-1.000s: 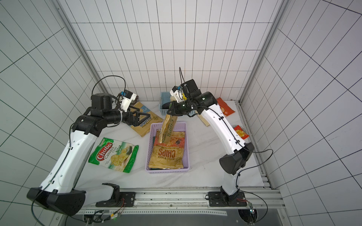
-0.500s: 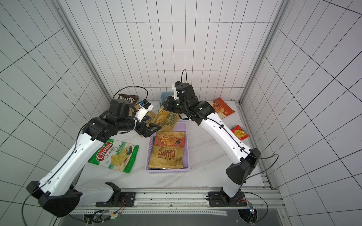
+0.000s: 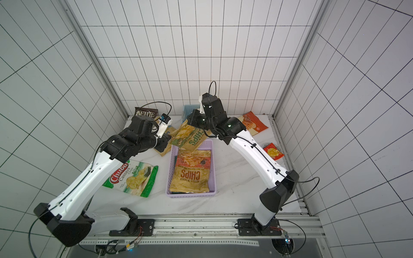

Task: Put the potato chips into the basket
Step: Place the potato chip in the basket.

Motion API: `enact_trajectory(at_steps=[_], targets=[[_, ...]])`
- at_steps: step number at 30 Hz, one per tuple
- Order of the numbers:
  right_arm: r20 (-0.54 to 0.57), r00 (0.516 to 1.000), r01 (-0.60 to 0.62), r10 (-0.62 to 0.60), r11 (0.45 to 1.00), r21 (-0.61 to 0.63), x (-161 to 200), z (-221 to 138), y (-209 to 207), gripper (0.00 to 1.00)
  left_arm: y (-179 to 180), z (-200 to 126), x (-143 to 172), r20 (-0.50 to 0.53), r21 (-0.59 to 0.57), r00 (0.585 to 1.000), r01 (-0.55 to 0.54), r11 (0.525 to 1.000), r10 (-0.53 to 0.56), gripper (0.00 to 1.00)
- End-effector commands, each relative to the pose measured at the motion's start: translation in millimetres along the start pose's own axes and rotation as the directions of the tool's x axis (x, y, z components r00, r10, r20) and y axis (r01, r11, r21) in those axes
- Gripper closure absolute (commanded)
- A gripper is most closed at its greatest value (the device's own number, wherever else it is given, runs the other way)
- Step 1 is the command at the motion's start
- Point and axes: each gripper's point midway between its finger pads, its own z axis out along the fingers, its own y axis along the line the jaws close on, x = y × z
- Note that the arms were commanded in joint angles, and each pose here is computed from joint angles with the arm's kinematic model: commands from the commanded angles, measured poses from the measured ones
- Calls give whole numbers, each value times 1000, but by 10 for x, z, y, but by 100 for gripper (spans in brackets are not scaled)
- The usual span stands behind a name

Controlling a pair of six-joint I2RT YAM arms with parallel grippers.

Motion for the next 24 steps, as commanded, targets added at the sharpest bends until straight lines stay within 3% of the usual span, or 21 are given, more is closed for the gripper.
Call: enact_trajectory(at_steps=[1,5,9,13,17,21,24], targets=[[82,997,12,-6,998,-65,-151,-236,206,100,170,28,-48,12,-97,1000,15,995,-14,100],[51,998,34,-29,994,-102,-37,-299,227,100,145,-53,-124,40,-78,999,3,997,0,100],[-10,998,55,-58,979,-197,180,-388,301,100,-83,-270,-175,88,50,994,-68,996,63,100],[-57,994,78,-93,972,-223,389,-500,241,100,-322,-472,-158,115,183,986,-138,973,119,100],[-103,989,74,-103,965,-252,585,-613,190,99,-424,-581,-131,109,244,983,-168,955,145,100],[-123,985,83,-118,963,-255,747,-751,92,86,-500,-701,-136,128,287,980,-185,940,153,100],[-120,985,86,-121,962,-259,819,-875,43,91,-636,-787,-75,128,366,978,-203,908,167,100]])
